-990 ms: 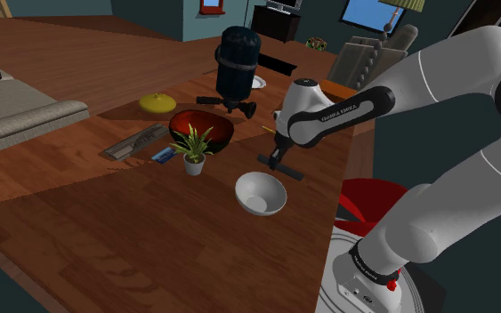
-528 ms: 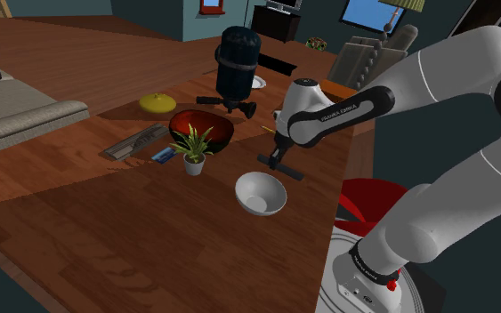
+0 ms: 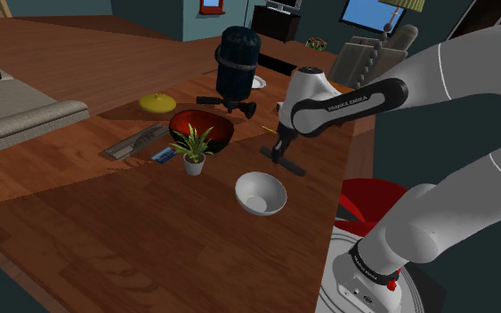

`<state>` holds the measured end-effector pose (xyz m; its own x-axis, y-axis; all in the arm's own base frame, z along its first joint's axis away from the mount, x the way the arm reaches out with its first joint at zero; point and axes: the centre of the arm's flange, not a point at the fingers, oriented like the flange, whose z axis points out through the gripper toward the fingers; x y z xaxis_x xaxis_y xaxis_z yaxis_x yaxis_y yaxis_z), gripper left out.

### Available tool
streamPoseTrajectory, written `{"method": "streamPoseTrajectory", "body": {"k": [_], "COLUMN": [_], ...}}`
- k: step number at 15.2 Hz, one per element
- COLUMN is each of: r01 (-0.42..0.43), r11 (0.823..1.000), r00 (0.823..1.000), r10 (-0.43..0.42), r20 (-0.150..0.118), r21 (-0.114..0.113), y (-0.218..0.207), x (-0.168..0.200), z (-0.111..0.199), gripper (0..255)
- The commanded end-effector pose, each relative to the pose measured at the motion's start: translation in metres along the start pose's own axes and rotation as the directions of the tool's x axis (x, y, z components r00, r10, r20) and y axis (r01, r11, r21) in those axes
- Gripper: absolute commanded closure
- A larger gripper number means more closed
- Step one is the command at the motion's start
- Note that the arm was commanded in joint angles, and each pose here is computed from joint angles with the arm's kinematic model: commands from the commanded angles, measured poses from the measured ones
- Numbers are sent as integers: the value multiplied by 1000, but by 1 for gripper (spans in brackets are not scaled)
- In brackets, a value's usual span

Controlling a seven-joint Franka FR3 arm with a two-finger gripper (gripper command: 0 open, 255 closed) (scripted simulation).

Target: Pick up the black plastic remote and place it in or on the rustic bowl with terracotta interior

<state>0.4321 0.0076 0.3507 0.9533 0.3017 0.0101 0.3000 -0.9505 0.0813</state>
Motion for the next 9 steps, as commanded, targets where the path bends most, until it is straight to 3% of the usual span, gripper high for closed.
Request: {"method": "streamPoseTrajectory", "body": {"k": [1,9], "r01": [0,0], "r11": [1000,1000], "r00": [1000,1000], "r10": [0,0], "r20": [0,0], "r21": [0,0], "y": [2,6], "x": [-1,0], "z": [-11,-53], "gripper": [255,255]}}
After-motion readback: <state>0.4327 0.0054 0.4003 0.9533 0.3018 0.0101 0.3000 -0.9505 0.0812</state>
